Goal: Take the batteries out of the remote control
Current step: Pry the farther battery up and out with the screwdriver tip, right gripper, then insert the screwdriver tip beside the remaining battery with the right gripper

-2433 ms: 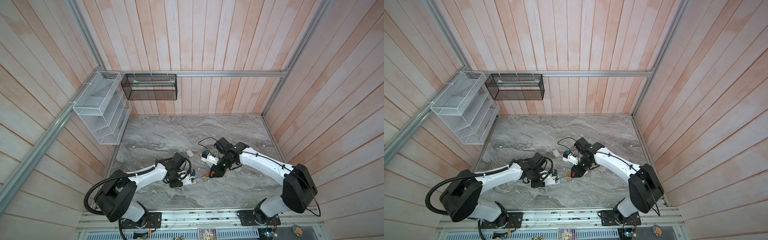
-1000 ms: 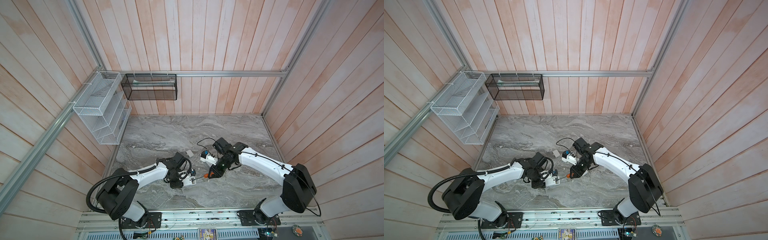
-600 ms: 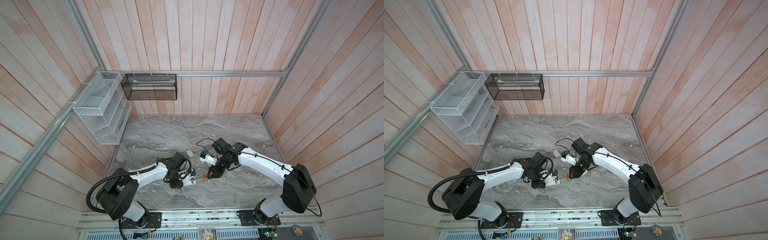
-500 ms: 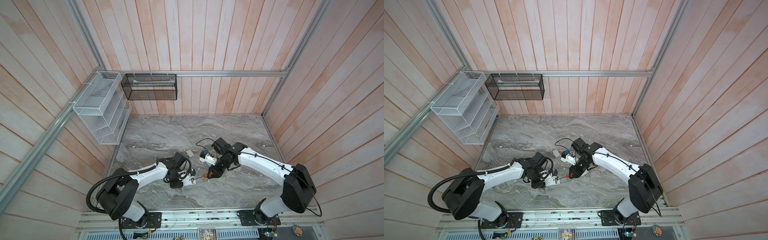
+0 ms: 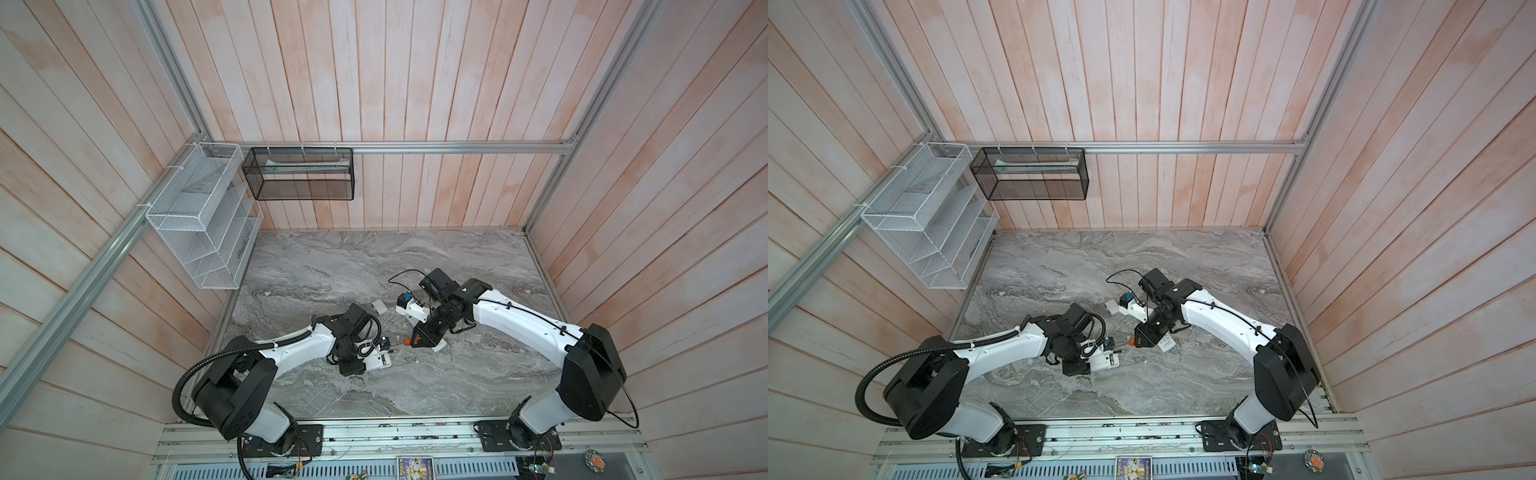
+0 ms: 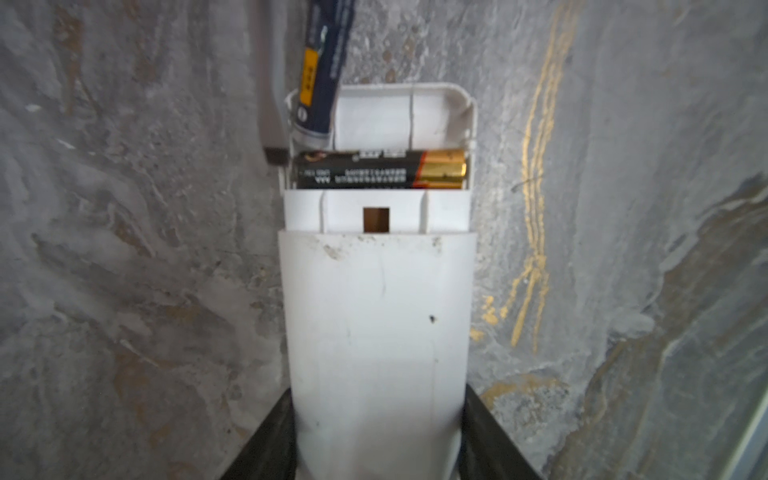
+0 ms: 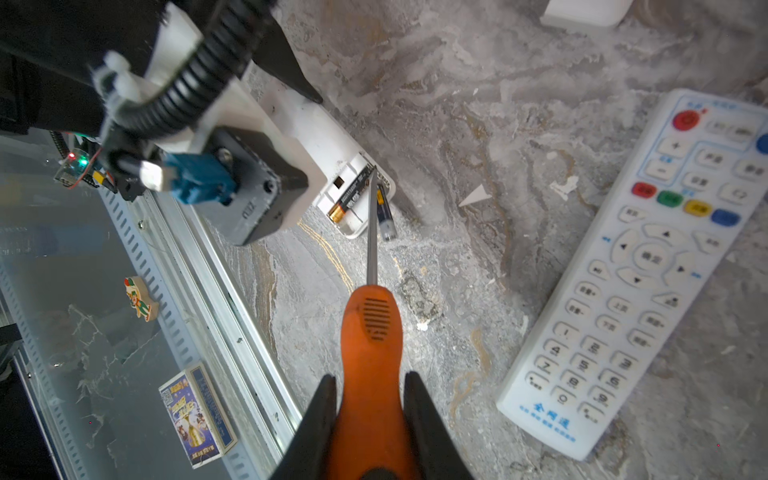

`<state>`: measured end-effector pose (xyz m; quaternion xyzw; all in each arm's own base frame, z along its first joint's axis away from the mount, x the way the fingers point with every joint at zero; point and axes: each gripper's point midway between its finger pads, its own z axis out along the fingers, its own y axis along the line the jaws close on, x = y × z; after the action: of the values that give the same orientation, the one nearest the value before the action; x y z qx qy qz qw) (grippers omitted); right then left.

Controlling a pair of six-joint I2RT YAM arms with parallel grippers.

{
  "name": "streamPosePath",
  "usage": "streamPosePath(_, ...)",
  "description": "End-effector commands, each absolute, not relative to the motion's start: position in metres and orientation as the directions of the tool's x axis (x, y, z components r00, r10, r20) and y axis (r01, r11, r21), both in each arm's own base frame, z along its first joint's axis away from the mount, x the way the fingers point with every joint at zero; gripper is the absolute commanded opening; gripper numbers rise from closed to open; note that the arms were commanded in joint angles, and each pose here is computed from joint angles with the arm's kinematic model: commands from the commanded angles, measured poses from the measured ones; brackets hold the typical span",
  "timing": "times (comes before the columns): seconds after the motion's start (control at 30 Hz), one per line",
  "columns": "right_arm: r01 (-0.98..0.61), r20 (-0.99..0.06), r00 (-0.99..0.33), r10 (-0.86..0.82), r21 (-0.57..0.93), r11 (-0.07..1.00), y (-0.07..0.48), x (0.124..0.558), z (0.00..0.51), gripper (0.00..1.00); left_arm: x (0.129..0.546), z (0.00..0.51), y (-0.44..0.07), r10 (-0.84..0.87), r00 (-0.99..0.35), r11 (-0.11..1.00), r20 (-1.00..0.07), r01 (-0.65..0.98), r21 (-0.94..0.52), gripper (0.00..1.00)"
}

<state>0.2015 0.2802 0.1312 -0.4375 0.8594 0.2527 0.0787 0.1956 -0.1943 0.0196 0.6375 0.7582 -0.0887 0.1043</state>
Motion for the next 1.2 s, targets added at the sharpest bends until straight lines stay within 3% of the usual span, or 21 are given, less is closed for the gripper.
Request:
streamPosePath(0.0, -0.810, -0.421, -0.583, -0.695, 0.359, 0.463, 0.293, 0.215, 0.145, 0.00, 0.201, 0.026, -0.204, 0.938, -0.150, 0.160, -0.312, 0.987, 0.005, 0.36)
streamPosePath(1.17, -0.828, -0.295, -0.539, -0.789, 0.358, 0.432, 0.258, 0.179, 0.109, 0.00, 0.199, 0.026, -0.202, 0.941, -0.130, 0.143, -0.312, 0.990, 0.017, 0.36)
